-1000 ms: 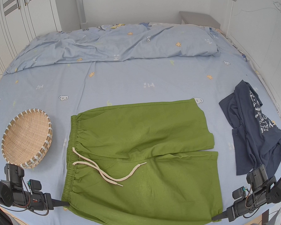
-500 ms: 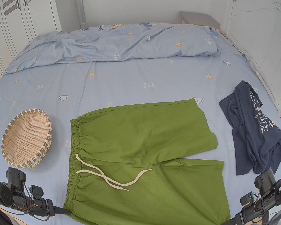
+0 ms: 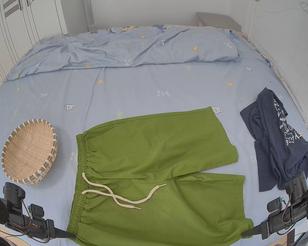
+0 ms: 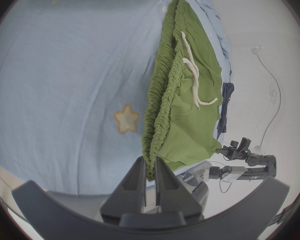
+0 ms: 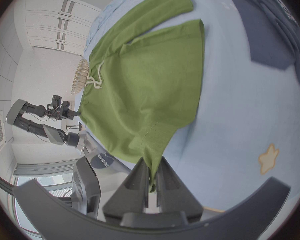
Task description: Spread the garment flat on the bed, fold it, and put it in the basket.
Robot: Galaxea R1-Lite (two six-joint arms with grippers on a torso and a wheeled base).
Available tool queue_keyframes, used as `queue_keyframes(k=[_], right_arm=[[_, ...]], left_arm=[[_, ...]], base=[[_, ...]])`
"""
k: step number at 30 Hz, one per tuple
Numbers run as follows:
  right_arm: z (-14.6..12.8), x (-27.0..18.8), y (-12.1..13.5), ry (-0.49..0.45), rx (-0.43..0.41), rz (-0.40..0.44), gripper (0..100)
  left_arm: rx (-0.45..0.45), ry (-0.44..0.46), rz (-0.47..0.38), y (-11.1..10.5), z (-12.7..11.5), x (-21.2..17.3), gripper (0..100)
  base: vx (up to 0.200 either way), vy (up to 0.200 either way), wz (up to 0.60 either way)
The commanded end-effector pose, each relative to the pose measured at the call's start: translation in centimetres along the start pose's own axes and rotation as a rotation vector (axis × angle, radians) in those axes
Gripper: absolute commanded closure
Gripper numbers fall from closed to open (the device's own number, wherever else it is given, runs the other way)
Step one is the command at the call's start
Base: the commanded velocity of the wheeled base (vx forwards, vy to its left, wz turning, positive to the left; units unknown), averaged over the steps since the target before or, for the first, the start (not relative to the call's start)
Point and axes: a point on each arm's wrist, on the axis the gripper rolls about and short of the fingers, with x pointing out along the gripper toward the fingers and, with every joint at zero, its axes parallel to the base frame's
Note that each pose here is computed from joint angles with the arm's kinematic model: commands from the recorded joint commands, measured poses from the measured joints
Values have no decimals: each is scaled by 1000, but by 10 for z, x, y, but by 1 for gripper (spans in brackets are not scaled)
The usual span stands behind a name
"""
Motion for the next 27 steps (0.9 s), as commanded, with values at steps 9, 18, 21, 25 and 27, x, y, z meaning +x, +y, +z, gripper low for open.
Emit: queue_keyframes(k=[9,18,21,25,27], right_arm=[[98,-50,35,-249,-68,8,100],[152,-79,56,-392,-93,32,100],[177,-81,55,-424,-96,30,100],[204,-80,50,-453,-92,19,100],[215,-79,49,-467,-96,14,100]], left_arm=[[59,-92,-70,-64,55,-59,100],[37,-127,-95,-81,104,-63,100],[43,-141,-118,-96,123,-64,100],[49,-177,-139,-110,152,-68,100],[56,-182,-148,-115,164,-67,100]], base=[[0,0,0],[0,0,0],[0,0,0],[0,0,0],[0,0,0]])
